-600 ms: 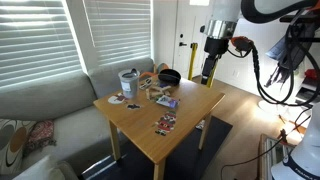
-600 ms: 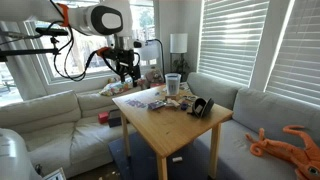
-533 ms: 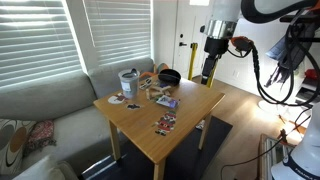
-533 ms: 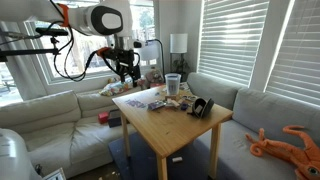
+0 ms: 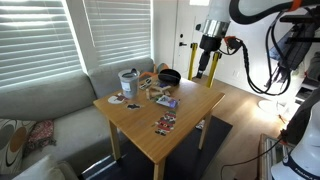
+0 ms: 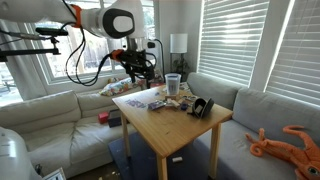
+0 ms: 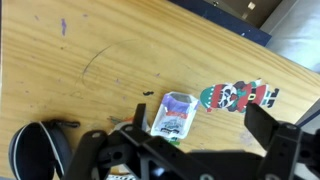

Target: Pick up the top stacked wooden block and put it in the silver cup

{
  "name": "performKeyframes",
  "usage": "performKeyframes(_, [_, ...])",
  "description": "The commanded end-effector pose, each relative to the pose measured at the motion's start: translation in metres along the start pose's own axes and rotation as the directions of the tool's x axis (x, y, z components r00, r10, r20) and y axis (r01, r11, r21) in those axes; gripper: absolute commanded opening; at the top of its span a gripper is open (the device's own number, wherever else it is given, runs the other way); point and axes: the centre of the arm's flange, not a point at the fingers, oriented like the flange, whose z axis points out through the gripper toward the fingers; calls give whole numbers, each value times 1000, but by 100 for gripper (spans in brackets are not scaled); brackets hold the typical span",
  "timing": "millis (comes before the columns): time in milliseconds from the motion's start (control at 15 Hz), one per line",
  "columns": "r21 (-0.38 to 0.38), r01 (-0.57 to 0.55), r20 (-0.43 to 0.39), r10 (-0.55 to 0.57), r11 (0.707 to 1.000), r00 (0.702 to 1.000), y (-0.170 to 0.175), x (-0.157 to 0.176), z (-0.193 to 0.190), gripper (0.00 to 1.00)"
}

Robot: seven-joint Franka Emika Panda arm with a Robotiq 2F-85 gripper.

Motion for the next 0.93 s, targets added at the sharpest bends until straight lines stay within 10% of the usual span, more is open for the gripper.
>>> performKeyframes(0, [56, 184, 28, -186, 981, 982, 80, 51, -5, 100])
performKeyframes(333, [51, 420, 102, -423, 906, 900, 153, 104, 18, 100])
performKeyframes(867, [-22, 752, 16, -752, 659, 659, 161, 117, 100, 100])
